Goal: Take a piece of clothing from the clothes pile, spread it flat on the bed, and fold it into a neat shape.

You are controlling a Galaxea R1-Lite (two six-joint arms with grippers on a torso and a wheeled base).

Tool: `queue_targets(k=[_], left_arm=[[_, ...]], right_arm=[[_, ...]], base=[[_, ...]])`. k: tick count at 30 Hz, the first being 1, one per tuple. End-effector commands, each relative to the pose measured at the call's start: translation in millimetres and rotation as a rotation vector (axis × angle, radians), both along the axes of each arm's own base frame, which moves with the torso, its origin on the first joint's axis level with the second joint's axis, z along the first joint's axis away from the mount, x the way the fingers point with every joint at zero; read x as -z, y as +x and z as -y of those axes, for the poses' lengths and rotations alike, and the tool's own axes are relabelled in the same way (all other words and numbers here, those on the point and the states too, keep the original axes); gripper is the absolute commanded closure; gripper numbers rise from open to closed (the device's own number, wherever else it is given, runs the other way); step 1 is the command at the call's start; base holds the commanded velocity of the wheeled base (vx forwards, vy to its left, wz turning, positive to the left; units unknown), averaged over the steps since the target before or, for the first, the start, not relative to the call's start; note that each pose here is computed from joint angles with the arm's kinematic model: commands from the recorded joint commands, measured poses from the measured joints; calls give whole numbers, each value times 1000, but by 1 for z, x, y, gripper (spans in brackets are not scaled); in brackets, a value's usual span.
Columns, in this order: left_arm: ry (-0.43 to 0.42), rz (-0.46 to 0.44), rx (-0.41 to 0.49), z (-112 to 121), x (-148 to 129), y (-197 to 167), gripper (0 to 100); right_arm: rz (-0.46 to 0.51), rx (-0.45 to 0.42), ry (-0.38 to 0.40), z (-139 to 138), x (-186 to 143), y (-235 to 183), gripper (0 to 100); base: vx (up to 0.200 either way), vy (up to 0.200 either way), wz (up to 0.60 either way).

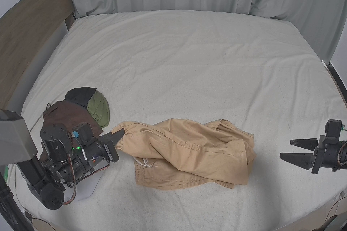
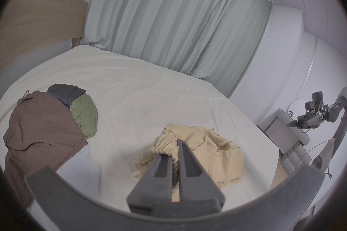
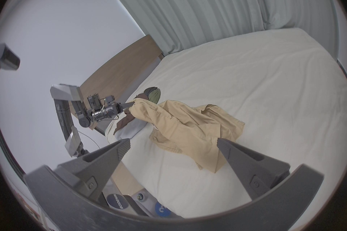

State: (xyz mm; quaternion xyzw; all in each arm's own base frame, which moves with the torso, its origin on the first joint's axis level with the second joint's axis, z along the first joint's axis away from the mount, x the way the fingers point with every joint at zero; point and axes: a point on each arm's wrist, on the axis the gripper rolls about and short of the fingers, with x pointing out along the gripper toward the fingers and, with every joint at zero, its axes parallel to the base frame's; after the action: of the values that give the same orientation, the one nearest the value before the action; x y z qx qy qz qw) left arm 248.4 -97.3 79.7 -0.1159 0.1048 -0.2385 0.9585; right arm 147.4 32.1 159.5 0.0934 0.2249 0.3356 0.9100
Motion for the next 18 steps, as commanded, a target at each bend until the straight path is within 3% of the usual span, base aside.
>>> queue_targets(k=[1,5,18], left_arm=[[0,-1,0,0,1,1,100],[0,-1,-4,-1,1,1,100],[0,-6,-8,-2,1,1,100]], right_arm=[[-60,-7,27,-4,9,8,0],[-72,-8,63,-6,8,10,0],[-129,-8,81,-13,29,33,0]], base=[[0,0,0],[0,0,0],[0,0,0]])
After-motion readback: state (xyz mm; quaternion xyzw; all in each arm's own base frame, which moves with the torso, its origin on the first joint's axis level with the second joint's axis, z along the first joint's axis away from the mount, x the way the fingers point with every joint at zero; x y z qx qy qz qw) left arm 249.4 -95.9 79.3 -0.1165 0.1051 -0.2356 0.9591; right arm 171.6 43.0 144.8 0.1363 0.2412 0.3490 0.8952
